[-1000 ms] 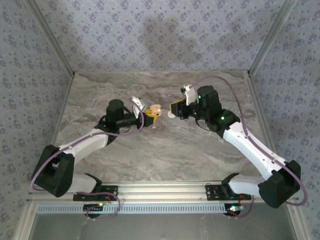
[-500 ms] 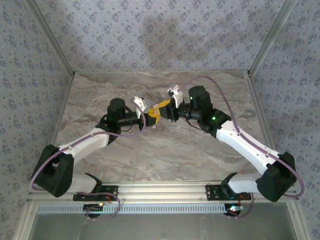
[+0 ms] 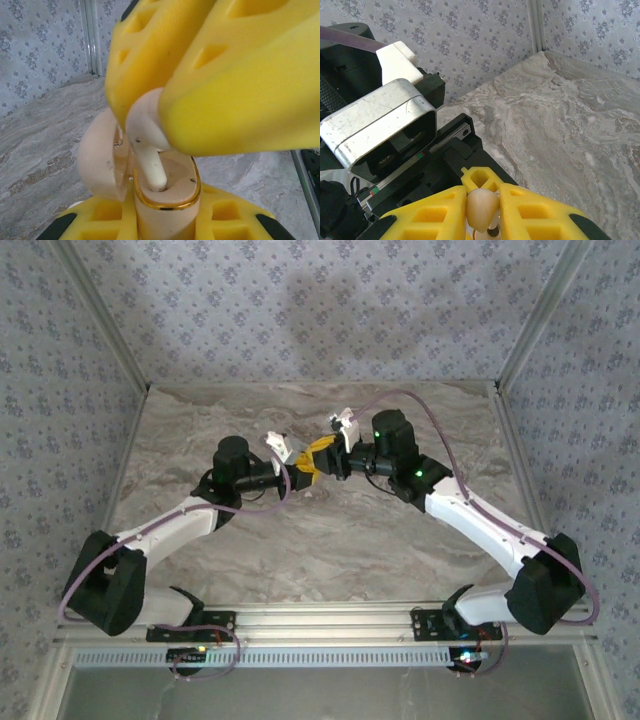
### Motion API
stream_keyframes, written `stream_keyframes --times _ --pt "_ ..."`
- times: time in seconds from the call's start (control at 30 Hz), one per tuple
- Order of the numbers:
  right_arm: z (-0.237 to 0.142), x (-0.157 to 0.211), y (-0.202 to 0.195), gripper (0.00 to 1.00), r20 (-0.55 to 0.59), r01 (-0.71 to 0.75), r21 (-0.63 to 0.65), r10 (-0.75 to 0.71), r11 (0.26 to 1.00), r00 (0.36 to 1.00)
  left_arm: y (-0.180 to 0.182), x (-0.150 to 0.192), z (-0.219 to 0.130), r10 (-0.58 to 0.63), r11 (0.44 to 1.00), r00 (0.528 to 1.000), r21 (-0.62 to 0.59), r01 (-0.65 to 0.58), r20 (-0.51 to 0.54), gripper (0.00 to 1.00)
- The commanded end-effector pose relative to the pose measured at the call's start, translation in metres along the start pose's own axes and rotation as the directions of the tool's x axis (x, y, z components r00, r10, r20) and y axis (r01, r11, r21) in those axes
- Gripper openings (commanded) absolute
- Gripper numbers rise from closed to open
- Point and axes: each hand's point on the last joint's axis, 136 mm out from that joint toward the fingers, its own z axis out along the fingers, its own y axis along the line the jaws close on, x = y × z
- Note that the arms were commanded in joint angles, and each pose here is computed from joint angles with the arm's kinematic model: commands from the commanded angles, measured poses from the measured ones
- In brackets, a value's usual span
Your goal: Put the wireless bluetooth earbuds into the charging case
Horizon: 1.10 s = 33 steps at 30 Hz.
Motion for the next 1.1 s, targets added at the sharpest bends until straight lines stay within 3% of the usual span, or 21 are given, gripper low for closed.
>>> stream_keyframes --times 0.0,0.73,0.93,1.07 --pt "-0.001 -0.001 0.006 0.24 0.005 0.005 -0.034 -0.005 0.999 1.000 -0.006 -0.040 -0.004 0.071 0.997 0.993 -0.001 -0.071 0.094 0.17" --pt "-0.001 0.012 0.020 0.24 -0.049 -0.082 -0.182 0.075 0.980 0.996 -0.007 -0.050 -0.009 0.082 0.997 0.989 -0.021 -0.080 0.124 0.17" --pt "-0.004 0.023 0.009 0.23 -0.079 -0.091 -0.120 0.081 0.989 0.994 -0.008 -0.056 -0.011 0.095 0.995 0.986 -0.024 -0.092 0.138 0.17" --pt "-0.011 0.007 0.003 0.24 -0.010 -0.050 -0.082 0.050 0.995 0.999 -0.008 -0.051 -0.011 0.100 0.995 0.988 -0.028 -0.097 0.121 0.17"
